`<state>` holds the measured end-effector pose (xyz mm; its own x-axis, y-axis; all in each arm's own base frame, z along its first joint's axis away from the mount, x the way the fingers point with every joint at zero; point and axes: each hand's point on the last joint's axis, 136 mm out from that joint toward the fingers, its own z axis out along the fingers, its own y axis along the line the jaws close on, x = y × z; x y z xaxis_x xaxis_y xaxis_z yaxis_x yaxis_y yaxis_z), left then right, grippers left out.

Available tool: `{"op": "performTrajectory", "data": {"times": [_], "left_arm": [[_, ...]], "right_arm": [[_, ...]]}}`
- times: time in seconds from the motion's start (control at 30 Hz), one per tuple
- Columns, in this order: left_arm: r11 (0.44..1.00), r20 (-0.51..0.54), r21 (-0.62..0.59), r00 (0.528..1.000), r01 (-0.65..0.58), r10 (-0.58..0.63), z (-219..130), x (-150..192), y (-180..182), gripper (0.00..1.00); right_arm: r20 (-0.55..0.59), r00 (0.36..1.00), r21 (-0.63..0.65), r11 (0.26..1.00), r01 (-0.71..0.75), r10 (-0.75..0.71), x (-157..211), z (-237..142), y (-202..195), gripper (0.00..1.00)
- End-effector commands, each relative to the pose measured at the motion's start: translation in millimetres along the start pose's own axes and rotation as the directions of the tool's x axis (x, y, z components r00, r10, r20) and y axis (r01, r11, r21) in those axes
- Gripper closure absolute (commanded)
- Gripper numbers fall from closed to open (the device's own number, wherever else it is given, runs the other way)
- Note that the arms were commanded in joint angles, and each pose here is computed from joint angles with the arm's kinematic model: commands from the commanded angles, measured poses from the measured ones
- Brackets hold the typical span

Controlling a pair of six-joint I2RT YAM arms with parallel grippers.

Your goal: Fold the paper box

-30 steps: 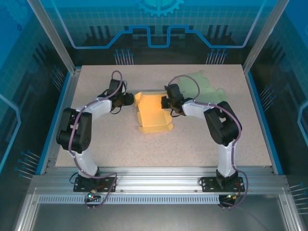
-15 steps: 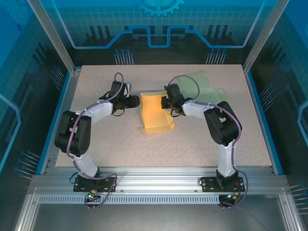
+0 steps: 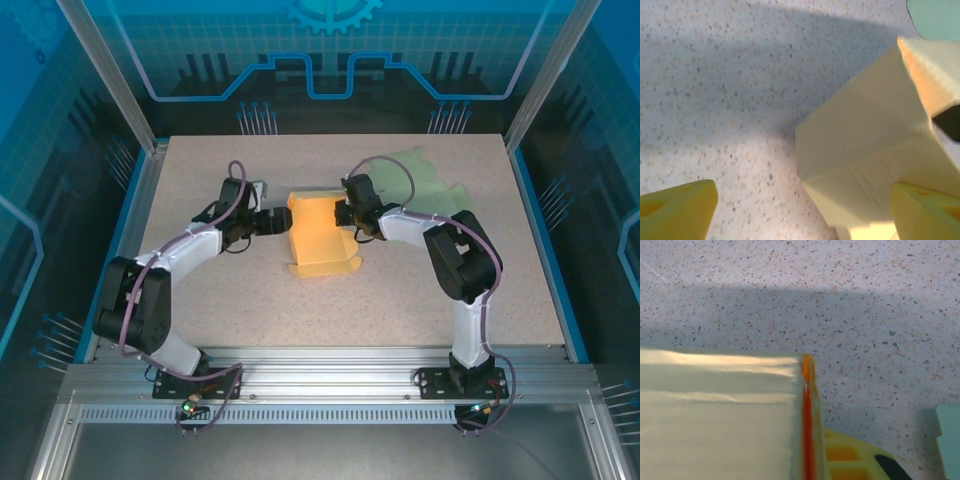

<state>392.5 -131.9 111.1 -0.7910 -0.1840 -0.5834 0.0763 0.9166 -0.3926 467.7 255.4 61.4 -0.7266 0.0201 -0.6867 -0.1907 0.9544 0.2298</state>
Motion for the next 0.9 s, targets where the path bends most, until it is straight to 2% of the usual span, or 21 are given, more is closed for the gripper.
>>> {"op": "performTrajectory", "data": {"times": [0.0,0.17,0.23,0.33,0.5,0.87], "left_arm": [[1.0,0.056,0.022,0.998,0.022,-0.023,-7,2,-12,0.01],[0.999,0.038,-0.007,0.998,-0.042,0.042,7,24,-25,0.01],[0.999,0.03,-0.03,0.999,-0.033,0.034,13,29,-22,0.01],[0.993,0.026,-0.115,1.0,-0.006,0.009,17,33,-5,0.01],[0.95,0.035,-0.308,0.998,0.054,-0.046,9,45,34,0.02],[0.907,-0.043,-0.396,0.984,0.14,-0.171,9,95,64,0.07]], "right_arm": [[-0.014,1.0,-0.023,1.0,0.019,-0.02,4,2,10,0.87],[-0.014,1.0,-0.025,0.999,0.02,-0.02,3,3,10,0.87],[-0.014,1.0,-0.025,1.0,0.019,-0.02,3,3,10,0.87],[-0.015,1.0,-0.025,1.0,0.019,-0.019,4,2,11,0.87],[-0.01,1.0,-0.019,1.0,0.013,-0.013,4,1,9,0.87],[-0.004,1.0,-0.014,1.0,0.014,-0.014,3,1,8,0.87]]}}
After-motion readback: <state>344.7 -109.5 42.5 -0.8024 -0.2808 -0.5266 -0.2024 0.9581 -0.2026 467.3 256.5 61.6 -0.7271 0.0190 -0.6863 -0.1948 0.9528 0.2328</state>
